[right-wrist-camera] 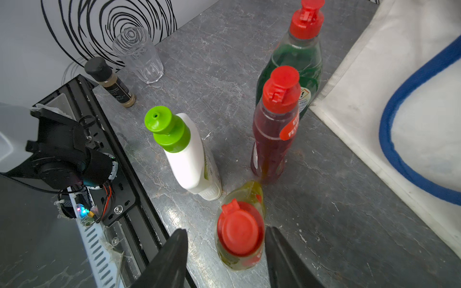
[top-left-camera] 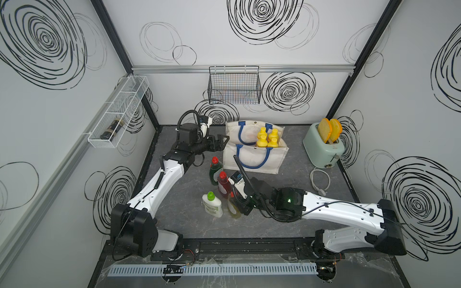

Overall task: Pack dish soap into the shopping bag
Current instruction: Pick up the bottle of dish soap at the center of the board, then place the bottle of dish soap in the shopping bag.

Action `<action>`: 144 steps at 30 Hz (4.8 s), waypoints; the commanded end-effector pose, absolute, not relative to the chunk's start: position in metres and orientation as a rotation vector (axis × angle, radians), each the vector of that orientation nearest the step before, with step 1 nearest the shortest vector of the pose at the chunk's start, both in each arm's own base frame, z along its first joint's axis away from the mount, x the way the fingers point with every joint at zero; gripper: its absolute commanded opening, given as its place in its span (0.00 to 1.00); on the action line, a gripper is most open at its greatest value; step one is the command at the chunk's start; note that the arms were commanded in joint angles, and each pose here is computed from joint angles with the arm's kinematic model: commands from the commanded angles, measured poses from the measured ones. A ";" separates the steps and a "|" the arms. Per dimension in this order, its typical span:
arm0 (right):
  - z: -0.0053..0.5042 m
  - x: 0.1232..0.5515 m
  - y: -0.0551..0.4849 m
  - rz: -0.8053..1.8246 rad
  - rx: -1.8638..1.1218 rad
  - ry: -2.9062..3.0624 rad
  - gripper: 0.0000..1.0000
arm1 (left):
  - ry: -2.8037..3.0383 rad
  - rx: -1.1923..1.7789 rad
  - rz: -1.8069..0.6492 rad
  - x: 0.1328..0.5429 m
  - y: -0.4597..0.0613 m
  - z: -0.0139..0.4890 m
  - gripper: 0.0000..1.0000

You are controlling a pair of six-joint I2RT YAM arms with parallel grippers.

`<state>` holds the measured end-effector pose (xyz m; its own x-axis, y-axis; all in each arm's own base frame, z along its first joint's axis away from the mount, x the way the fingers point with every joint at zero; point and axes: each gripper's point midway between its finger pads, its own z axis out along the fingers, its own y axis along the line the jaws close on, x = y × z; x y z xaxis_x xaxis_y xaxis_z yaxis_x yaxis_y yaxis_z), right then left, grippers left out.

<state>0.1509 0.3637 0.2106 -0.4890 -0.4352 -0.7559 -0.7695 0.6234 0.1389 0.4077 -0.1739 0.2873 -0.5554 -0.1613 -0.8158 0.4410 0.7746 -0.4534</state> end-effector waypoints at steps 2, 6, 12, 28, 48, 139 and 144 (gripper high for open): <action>0.206 0.154 0.369 0.618 -0.944 2.148 0.51 | 1.957 0.225 -0.803 0.409 -0.176 0.303 0.96; 0.202 0.159 0.366 0.597 -0.927 2.158 0.47 | 1.958 0.224 -0.798 0.410 -0.175 0.303 0.96; 0.200 0.163 0.364 0.603 -0.909 2.159 0.43 | 1.962 0.223 -0.801 0.410 -0.176 0.301 0.96; 0.195 0.167 0.362 0.577 -0.918 2.173 0.20 | 1.965 0.225 -0.804 0.411 -0.176 0.300 0.96; 0.249 0.211 0.333 0.558 -0.787 2.084 0.00 | 1.955 0.230 -0.805 0.408 -0.178 0.304 0.96; 0.457 0.463 0.288 0.299 -0.478 1.695 0.00 | 1.936 0.288 -0.794 0.397 -0.191 0.314 0.96; 0.437 0.466 0.284 0.289 -0.442 1.725 0.00 | 1.934 0.289 -0.795 0.397 -0.192 0.314 0.96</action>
<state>0.4639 0.2915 0.3842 -0.2991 -0.2518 -0.9204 -0.4903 0.8680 -0.0782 0.3975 -0.1898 0.2932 -0.5432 -0.1338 -0.8289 0.4765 0.7637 -0.4355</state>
